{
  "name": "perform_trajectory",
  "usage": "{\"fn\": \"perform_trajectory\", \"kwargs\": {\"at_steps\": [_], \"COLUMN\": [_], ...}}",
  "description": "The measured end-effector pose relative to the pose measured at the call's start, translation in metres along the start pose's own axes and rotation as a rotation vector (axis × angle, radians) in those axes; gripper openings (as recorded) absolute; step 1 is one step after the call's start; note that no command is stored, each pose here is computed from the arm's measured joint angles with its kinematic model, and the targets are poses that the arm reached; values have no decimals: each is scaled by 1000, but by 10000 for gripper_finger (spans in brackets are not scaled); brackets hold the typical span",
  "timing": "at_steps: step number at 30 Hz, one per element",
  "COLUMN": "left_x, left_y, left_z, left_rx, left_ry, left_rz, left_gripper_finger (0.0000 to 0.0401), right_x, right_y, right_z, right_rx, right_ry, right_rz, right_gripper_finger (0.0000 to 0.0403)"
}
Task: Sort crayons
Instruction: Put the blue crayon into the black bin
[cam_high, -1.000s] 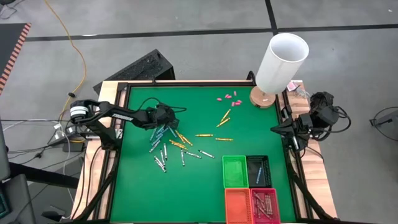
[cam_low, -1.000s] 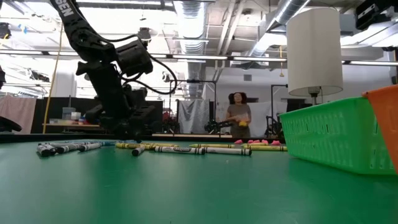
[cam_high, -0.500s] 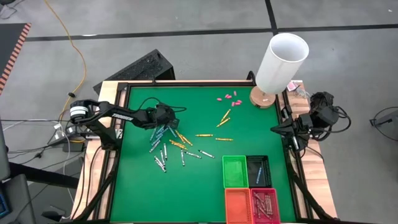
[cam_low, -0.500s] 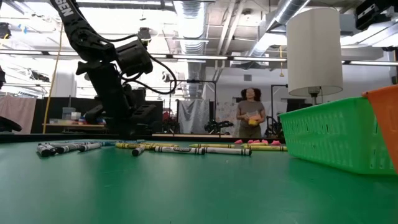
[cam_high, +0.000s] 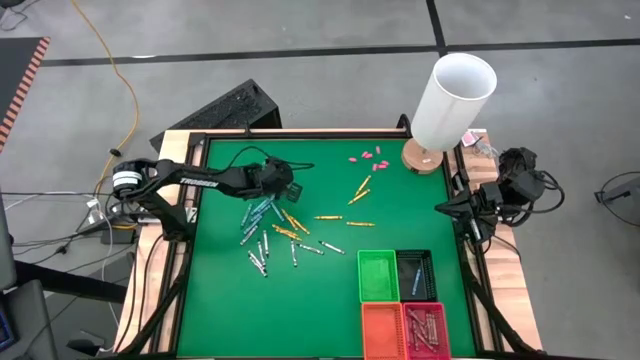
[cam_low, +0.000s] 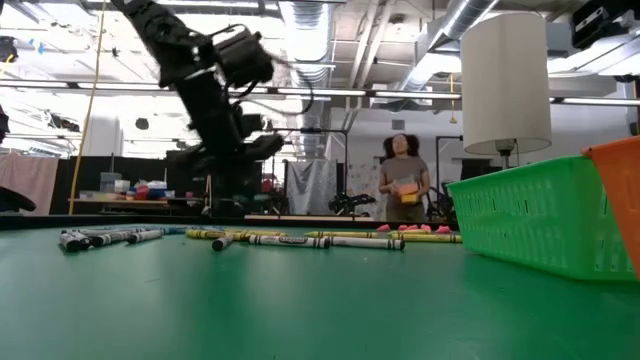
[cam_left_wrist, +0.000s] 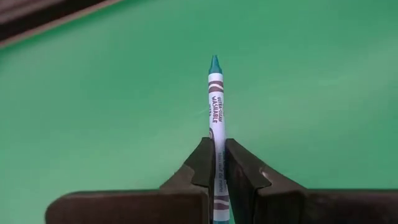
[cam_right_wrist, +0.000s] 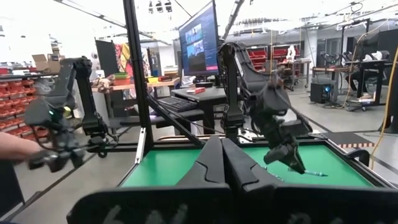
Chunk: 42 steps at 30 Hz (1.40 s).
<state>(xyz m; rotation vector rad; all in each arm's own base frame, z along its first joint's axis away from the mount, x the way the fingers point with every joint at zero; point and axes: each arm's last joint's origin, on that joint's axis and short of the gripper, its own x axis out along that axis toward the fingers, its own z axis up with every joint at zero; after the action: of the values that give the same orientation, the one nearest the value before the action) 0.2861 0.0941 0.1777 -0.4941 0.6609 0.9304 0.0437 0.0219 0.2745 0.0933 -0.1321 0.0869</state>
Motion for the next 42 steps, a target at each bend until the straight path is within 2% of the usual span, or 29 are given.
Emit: {"fn": "perform_trajectory", "kwargs": {"at_steps": [4, 11, 14, 18, 22, 32, 38, 42], "left_x": [-17, -65, -77, -82, -73, -34, -11, 0], "left_y": [-31, -100, -126, -160, -197, -284, -318, -331], "left_z": [20, 36, 30, 24, 17, -9, -20, -24], "left_rx": [52, 45, 99, 143, 170, 320, 417, 493], "left_ry": [-81, -351, -404, -457, -459, -417, -415, -436], "left_rz": [-158, -505, -574, -609, -648, -846, -938, -939], "left_gripper_finger": [10, 10, 7, 6, 6, 5, 5, 5], "right_x": [0, 0, 0, 0, 0, 0, 1, 1], "right_y": [0, -3, -4, -4, -4, -4, -3, -2], "right_z": [0, 0, -1, -1, -1, -1, -5, -8], "right_rx": [0, 6, 5, 5, 5, 25, 16, 20], "right_ry": [1, 7, 9, 10, 10, 12, 20, 25], "right_rz": [-4, -94, -123, -130, -132, -132, -134, -144], "right_gripper_finger": [0, 0, 0, 0, 0, 0, 0, 0]}}
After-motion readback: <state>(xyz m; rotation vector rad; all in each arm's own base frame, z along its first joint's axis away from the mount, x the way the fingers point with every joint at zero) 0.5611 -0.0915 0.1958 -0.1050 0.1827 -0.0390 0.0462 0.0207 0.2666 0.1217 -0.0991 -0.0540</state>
